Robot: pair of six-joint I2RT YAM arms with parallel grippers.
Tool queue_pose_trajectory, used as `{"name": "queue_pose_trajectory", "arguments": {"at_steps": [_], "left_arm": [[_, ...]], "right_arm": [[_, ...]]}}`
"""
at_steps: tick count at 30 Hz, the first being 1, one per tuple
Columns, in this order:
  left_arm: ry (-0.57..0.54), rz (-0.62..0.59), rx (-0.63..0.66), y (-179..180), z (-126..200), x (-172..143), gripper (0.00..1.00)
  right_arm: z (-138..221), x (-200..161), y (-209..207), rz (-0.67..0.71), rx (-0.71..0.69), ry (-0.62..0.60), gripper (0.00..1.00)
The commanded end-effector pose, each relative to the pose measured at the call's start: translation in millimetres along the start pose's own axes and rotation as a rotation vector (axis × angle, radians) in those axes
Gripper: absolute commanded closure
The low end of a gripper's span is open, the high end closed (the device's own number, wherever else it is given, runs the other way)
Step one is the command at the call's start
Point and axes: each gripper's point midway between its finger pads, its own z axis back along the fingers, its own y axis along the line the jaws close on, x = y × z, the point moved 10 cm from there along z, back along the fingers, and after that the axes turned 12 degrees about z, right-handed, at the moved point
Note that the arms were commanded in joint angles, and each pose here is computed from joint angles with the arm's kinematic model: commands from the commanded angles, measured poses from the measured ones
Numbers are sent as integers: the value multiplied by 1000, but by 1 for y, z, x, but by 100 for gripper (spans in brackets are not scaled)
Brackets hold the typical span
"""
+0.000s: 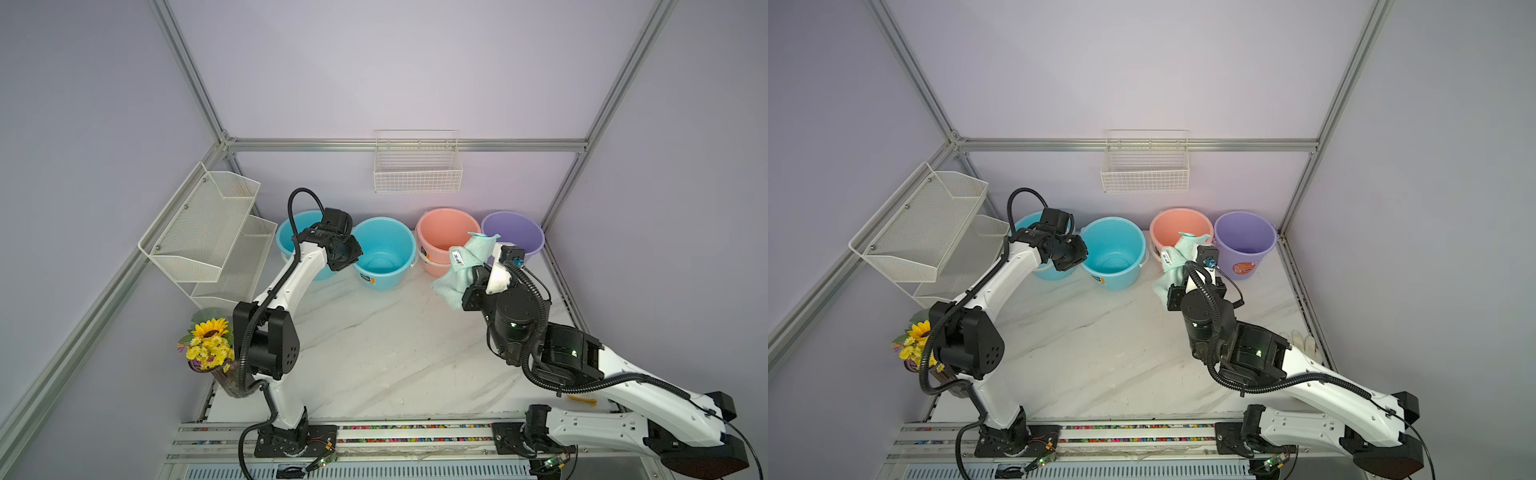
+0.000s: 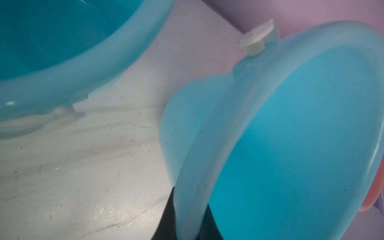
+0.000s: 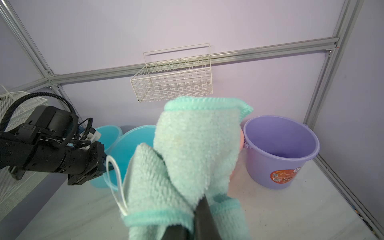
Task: Wipe the inside of the bucket with a cloth
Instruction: Place the bucket at the center of the board, then move the bucket to the center of the board.
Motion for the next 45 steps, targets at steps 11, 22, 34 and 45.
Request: {"name": "queue_pose_trajectory", "arguments": {"at_steps": [11,22,34,45], "left_arm": [[-29,105,-84,-18,-24,52,88],[-71,89,-116,-26,4,57,60],[-105,60,-215,-40,56,44,18],[4,60,-443,-95,41,-14,18]], "right_arm": [[-2,-4,2,15,5,28,100],[-4,1,6,61,-7,26,100],[1,11,-5,112,-57,3,100],[15,28,-30,131,-140,-36,100]]}}
